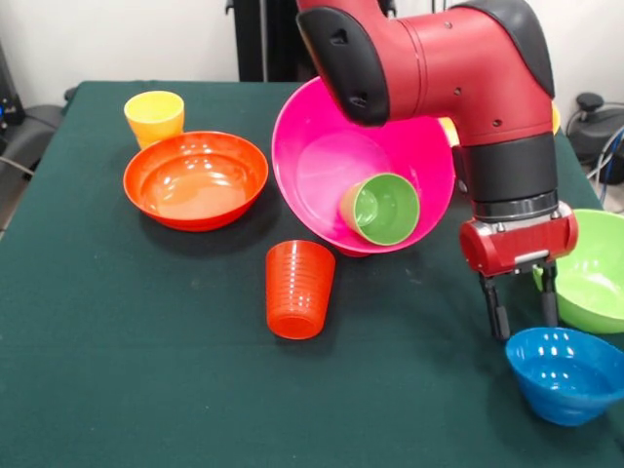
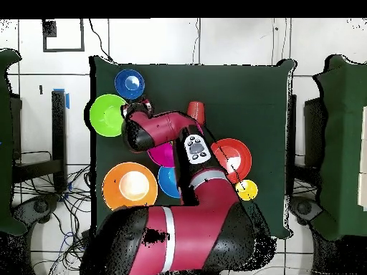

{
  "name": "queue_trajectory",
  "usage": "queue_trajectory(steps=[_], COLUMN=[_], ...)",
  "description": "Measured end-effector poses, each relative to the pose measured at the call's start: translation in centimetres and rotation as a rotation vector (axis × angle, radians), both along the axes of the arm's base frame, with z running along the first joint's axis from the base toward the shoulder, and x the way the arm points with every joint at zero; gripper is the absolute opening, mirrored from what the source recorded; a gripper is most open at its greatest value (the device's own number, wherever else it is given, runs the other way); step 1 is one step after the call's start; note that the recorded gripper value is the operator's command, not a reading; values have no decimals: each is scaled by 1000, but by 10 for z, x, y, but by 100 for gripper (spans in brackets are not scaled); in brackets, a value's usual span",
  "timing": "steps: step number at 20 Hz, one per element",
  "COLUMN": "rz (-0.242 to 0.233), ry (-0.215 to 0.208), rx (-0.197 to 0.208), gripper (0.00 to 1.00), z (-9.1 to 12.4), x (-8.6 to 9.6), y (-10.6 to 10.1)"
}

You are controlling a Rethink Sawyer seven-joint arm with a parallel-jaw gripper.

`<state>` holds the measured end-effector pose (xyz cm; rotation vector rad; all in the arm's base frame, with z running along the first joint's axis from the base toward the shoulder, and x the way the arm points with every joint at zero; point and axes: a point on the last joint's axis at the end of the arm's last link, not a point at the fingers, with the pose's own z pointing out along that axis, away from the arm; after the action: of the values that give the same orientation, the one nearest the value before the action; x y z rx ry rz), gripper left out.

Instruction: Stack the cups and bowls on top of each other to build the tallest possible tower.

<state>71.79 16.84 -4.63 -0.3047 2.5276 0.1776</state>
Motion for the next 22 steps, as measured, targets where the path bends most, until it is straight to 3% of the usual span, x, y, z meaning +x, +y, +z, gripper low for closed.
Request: queue_trajectory(steps=[10, 15, 22], rz=[-1, -2, -1], ry=[2, -6, -42], rx=[8, 7, -1], gripper=[100, 100, 100], z=[-14, -8, 16], x=[-16, -13, -1], y=[29, 28, 25])
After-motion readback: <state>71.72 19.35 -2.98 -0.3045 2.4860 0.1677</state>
